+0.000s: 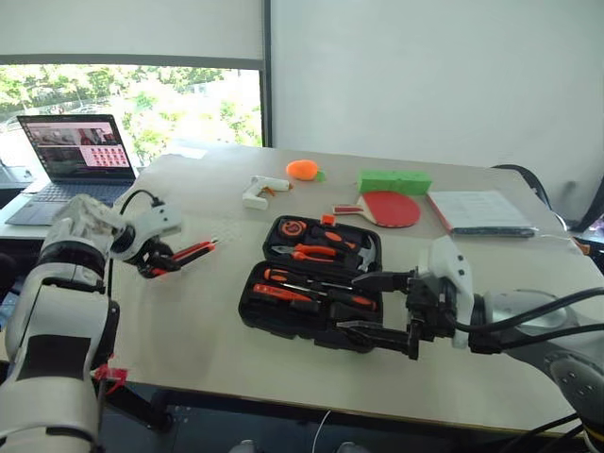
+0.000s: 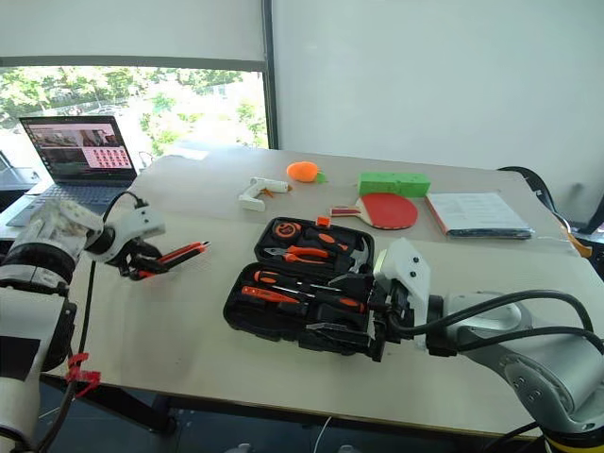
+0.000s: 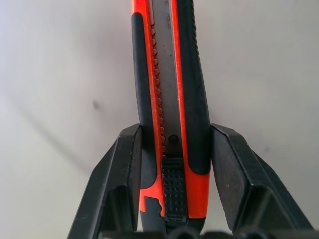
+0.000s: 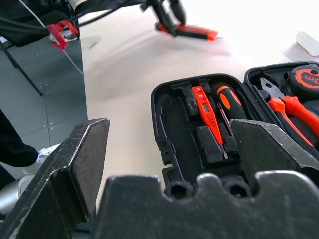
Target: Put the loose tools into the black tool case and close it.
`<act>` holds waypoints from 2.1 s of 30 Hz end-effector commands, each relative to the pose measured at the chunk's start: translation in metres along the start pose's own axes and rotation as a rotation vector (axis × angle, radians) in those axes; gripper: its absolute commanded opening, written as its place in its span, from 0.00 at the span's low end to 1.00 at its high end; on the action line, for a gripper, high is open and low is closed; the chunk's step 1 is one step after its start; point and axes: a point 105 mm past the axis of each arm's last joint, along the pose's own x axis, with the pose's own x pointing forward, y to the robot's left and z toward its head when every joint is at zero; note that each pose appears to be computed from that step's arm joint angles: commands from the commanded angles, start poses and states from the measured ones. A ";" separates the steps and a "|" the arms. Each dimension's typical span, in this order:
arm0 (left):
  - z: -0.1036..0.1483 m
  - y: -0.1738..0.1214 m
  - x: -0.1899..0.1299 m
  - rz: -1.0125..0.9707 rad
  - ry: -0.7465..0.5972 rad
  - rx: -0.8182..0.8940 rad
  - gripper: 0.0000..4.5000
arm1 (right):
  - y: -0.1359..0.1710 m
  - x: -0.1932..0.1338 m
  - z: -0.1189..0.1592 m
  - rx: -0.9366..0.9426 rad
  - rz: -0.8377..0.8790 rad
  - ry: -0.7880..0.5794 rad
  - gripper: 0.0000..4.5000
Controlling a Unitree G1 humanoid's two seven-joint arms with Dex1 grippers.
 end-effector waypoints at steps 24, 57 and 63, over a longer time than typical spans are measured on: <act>0.089 -0.135 0.078 -0.402 0.005 0.610 0.35 | 0.012 -0.021 -0.020 -0.014 -0.122 0.036 1.00; 0.112 -0.138 0.045 -0.496 -0.126 0.553 0.65 | 0.007 -0.011 -0.019 -0.006 -0.115 0.011 1.00; 0.103 -0.142 0.057 -0.506 -0.090 0.577 0.16 | 0.009 -0.012 -0.019 -0.002 -0.115 0.012 1.00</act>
